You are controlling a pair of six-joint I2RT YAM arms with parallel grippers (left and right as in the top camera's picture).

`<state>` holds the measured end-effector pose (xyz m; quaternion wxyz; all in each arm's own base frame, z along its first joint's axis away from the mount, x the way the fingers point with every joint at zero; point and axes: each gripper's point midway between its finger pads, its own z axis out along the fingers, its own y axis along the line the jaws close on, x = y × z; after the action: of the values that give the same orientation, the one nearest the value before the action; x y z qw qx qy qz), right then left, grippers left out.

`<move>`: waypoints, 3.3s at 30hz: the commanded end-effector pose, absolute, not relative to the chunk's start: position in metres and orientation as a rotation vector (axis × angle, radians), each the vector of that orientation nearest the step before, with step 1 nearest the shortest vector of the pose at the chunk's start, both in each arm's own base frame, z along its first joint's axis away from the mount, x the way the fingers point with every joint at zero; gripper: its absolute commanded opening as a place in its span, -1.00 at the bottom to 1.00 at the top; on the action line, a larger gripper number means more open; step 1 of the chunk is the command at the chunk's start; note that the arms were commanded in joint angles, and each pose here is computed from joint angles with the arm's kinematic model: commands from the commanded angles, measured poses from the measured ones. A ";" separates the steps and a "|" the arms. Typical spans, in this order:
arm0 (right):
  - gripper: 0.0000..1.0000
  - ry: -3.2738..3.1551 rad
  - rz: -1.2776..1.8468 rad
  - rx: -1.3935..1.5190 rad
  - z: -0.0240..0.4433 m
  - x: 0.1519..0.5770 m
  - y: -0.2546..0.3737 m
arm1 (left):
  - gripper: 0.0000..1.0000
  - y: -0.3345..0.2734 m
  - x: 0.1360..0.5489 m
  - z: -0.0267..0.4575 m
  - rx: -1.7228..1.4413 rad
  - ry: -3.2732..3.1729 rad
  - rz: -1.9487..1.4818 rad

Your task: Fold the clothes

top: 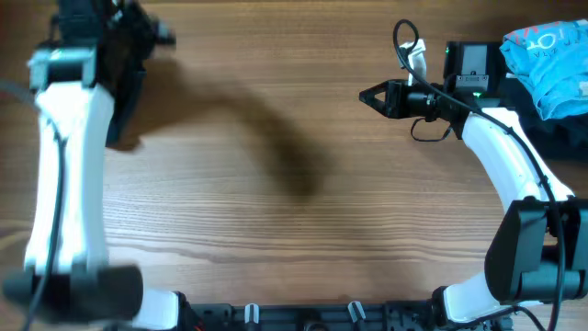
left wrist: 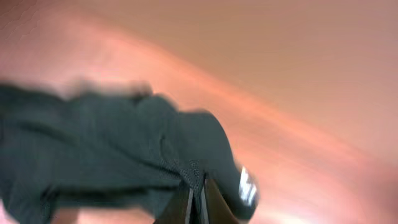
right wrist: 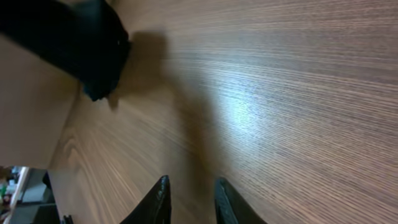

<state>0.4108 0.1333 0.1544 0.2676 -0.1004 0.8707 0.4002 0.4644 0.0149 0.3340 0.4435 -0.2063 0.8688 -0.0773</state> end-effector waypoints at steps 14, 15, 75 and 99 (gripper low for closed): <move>0.34 1.916 0.990 -0.570 0.333 0.317 0.144 | -0.92 -0.112 0.374 0.498 -0.320 1.793 -0.775; 0.35 1.925 0.989 -0.578 0.332 0.312 0.144 | -0.92 -0.115 0.373 0.500 -0.310 1.786 -0.783; 0.37 2.153 0.687 -0.709 0.211 0.333 0.310 | -0.92 -0.150 0.351 0.542 -0.244 1.671 -1.028; -0.92 2.048 0.407 -0.460 0.300 0.349 0.187 | -0.92 -0.028 0.377 0.516 -0.595 1.644 -0.693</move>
<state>0.3525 0.2129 0.2345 0.4001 -0.1895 0.8791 0.1767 0.3825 -0.0562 0.5109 0.5624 -0.2244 0.7175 -0.3442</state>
